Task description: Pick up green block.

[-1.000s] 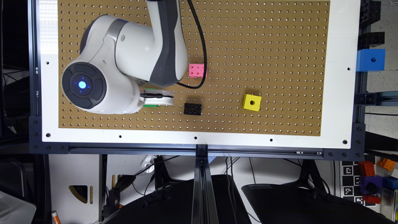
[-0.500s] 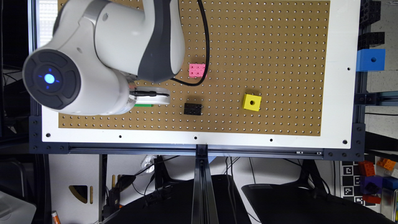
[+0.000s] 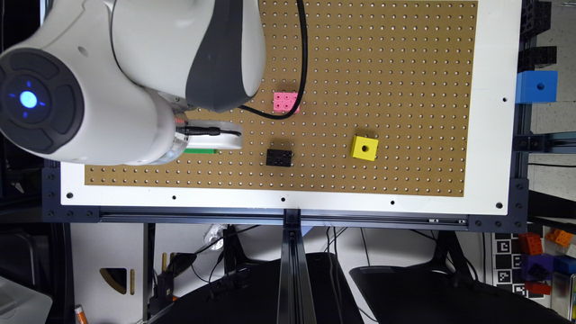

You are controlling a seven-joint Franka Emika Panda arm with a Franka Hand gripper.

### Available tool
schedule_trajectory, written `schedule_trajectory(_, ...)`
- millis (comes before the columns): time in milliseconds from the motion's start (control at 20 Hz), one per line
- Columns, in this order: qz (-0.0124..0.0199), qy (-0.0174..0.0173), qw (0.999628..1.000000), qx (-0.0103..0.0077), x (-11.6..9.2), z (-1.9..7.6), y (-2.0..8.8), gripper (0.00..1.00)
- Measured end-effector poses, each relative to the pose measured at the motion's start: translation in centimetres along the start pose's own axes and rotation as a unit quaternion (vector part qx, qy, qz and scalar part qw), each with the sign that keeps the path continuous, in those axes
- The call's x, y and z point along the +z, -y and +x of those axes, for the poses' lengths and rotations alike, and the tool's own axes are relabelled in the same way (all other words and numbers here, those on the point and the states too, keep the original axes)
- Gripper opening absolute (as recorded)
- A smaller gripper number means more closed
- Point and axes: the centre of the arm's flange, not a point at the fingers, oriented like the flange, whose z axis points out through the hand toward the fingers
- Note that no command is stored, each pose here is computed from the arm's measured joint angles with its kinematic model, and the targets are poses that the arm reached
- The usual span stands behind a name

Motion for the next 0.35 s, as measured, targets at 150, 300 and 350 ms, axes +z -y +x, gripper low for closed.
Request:
schedule_trajectory(150,-0.0003,-0.0005,1.000000,-0.0002,-1.48,-0.19,-0.07,0.00)
schedule_trajectory(300,-0.0002,-0.0007,1.000000,-0.0003,-1.63,-0.21,-0.07,0.00)
schedule_trajectory(350,-0.0002,-0.0007,1.000000,-0.0003,-1.63,-0.21,-0.07,0.00)
